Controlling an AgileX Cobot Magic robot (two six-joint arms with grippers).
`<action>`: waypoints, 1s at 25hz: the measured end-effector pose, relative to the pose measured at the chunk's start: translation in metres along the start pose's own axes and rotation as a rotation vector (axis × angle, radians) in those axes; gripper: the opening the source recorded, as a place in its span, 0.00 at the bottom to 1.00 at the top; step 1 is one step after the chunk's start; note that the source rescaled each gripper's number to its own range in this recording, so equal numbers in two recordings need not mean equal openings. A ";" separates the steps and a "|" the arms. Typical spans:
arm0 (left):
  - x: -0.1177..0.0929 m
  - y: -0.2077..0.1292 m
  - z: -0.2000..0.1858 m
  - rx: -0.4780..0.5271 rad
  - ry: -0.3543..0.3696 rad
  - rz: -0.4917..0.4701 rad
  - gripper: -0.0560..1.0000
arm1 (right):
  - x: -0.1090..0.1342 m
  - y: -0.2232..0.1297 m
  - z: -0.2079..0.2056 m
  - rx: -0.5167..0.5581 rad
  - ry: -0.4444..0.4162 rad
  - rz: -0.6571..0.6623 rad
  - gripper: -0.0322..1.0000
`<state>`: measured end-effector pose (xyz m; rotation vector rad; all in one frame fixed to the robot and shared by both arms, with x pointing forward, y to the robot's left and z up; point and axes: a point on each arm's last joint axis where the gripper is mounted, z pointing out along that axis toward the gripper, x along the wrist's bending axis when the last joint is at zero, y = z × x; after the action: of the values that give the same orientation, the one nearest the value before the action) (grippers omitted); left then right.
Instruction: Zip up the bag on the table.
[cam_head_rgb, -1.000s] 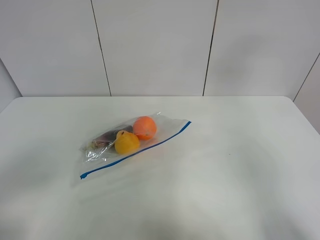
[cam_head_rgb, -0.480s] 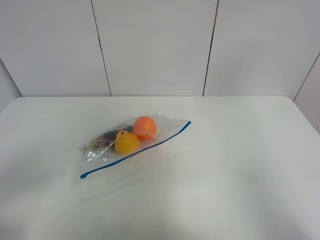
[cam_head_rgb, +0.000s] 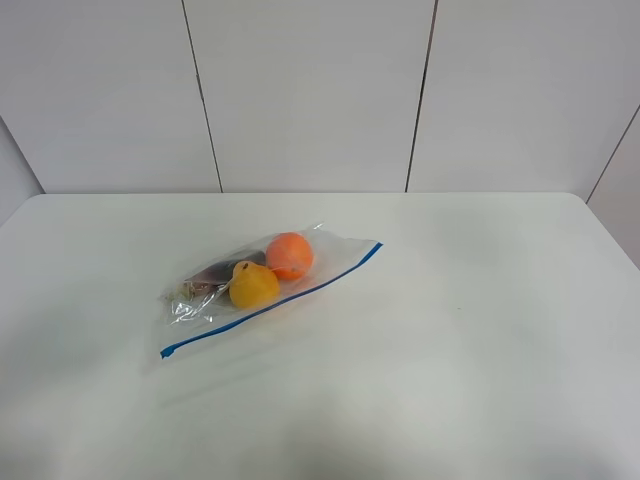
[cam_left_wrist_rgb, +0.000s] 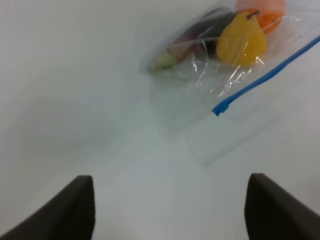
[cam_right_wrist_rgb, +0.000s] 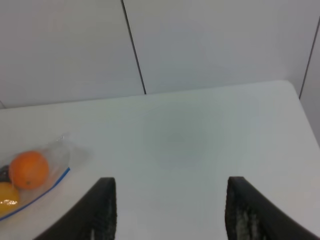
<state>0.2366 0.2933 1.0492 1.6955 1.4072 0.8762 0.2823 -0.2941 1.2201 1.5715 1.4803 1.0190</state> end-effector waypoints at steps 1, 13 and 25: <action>0.000 0.000 0.000 0.000 0.000 0.000 0.98 | 0.000 -0.007 -0.002 -0.005 0.000 0.006 0.59; 0.000 0.000 0.000 0.000 0.000 0.000 0.98 | 0.000 -0.082 -0.036 -0.174 -0.007 0.008 0.59; -0.001 0.000 0.000 -0.001 -0.006 -0.003 0.98 | -0.003 -0.139 -0.017 -0.152 -0.004 0.012 0.59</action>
<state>0.2365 0.2928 1.0492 1.6934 1.4050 0.8691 0.2092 -0.2878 1.1004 1.4756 1.3592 1.1080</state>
